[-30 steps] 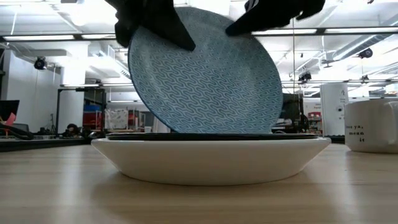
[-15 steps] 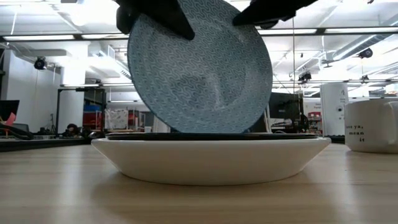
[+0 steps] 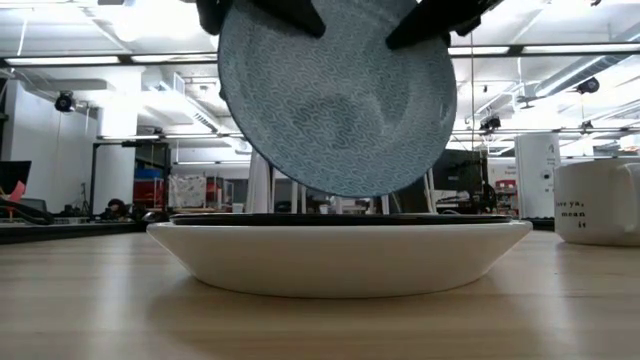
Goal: Sort dishes
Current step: Put the blue plate in the dish rack
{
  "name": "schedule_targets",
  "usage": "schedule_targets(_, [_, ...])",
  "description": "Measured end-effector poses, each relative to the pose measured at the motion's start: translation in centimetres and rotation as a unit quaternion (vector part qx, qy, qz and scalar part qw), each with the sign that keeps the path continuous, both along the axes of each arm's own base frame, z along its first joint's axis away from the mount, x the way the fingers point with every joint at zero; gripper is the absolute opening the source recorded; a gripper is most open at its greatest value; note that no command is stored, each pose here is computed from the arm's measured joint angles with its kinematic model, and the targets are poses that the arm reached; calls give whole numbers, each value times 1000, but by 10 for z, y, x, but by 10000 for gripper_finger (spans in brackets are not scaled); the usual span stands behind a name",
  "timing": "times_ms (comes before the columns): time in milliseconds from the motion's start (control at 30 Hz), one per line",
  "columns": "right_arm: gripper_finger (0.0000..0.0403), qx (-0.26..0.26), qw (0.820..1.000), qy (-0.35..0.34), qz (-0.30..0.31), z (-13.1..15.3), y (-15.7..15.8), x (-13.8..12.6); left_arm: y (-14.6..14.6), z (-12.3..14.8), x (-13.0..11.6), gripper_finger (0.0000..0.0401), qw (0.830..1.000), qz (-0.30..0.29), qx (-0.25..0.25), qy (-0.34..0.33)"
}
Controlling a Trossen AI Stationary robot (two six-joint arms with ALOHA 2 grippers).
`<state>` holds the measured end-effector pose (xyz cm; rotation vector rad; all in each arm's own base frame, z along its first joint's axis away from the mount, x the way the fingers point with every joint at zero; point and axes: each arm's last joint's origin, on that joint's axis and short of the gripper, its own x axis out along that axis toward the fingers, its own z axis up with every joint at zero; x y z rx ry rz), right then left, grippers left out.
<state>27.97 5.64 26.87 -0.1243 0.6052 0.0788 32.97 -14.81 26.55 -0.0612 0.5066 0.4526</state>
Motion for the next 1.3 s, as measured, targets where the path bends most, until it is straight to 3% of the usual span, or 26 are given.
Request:
schedule_targets(200, [141,-42,998,12,38,13,3,7,-3,9,5,27,999,-19,31,-9])
schedule_targets(333, [80,-86,993,22,74,23,5,6,-5,10,9,31,999,-20,44,-11])
schedule_targets(433, [23,-99,993,24,60,33,3,6,-6,11,11,33,998,-2,53,-20])
schedule_targets(567, [21,-115,990,32,72,47,3,5,-7,13,11,44,998,0,57,-28])
schedule_targets(800, [12,-151,980,59,116,61,2,-1,-11,18,10,136,996,-56,65,1])
schedule_targets(1033, [10,-172,974,74,127,83,-1,-7,-18,41,8,226,986,-100,128,26])
schedule_targets(1167, [10,-236,958,84,139,104,-4,-15,-18,49,1,242,984,-93,135,67])
schedule_targets(1300, [10,-324,928,94,156,128,-10,-24,-11,50,-7,244,984,-36,148,92])
